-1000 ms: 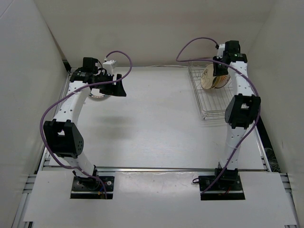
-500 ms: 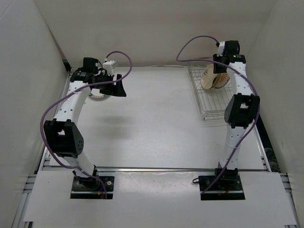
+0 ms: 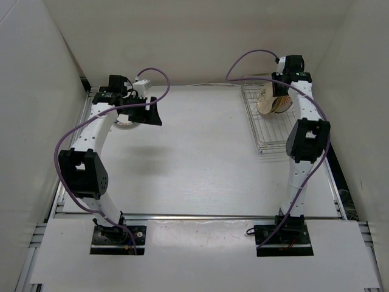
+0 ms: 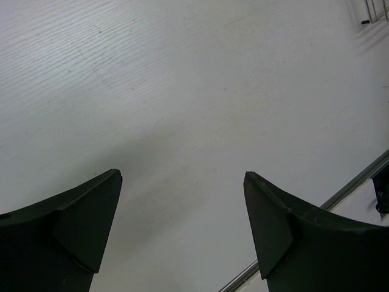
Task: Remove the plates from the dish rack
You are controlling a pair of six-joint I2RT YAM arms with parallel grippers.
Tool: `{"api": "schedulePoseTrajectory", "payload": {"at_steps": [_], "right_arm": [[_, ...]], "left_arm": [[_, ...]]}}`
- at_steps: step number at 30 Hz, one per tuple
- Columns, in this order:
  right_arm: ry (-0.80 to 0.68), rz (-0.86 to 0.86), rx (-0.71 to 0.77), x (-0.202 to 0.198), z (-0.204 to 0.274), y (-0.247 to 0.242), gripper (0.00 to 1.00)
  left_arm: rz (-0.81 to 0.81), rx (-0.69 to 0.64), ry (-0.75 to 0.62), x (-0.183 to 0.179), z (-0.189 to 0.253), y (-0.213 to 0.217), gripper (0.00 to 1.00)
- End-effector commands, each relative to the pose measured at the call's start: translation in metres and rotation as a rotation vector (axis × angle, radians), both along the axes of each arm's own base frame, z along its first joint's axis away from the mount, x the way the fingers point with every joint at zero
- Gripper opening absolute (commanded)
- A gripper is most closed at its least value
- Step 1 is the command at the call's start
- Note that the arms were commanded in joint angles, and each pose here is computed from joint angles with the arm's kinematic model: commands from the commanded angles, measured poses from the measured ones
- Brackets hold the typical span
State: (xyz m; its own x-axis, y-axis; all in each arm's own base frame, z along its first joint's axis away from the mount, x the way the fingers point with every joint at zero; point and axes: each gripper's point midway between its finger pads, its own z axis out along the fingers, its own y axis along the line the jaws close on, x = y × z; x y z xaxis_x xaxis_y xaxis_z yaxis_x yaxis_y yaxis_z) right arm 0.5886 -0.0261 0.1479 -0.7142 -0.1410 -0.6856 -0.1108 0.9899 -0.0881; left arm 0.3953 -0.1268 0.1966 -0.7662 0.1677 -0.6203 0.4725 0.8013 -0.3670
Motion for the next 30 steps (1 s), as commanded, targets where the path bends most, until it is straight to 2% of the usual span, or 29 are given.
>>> {"api": "schedulePoseTrajectory", "payload": {"at_steps": [1,3,6,7,9,13,18,22,30], "right_arm": [[-0.024,-0.003,-0.011,0.01,-0.003,-0.003,0.35],[-0.033,-0.003,-0.011,0.012,0.0,-0.003,0.34],[-0.042,-0.003,-0.012,0.014,0.002,-0.003,0.16],[-0.042,-0.009,-0.005,0.014,0.002,-0.002,0.06],[-0.051,-0.016,-0.012,0.015,0.005,-0.004,0.0],[-0.096,-0.034,-0.027,0.015,0.028,-0.003,0.0],[-0.201,-0.115,-0.058,0.011,0.08,-0.002,0.0],[-0.309,-0.157,-0.105,-0.001,0.12,0.004,0.0],[-0.416,-0.242,-0.157,-0.032,0.18,-0.006,0.0]], "left_arm": [[0.001,0.01,-0.014,0.002,0.001,0.001,0.92],[0.001,0.01,-0.014,0.002,0.001,0.001,0.92],[0.001,0.01,-0.005,0.003,-0.003,0.001,0.92],[0.001,0.01,-0.005,0.003,-0.003,0.001,0.92],[0.001,0.01,-0.014,0.005,0.0,0.001,0.92],[0.001,0.01,-0.014,0.007,0.0,0.001,0.92],[0.001,0.009,-0.023,0.006,0.004,0.001,0.92],[0.001,0.009,-0.024,0.001,0.005,0.002,0.92],[0.014,-0.005,-0.056,-0.02,0.023,0.003,0.95]]}}
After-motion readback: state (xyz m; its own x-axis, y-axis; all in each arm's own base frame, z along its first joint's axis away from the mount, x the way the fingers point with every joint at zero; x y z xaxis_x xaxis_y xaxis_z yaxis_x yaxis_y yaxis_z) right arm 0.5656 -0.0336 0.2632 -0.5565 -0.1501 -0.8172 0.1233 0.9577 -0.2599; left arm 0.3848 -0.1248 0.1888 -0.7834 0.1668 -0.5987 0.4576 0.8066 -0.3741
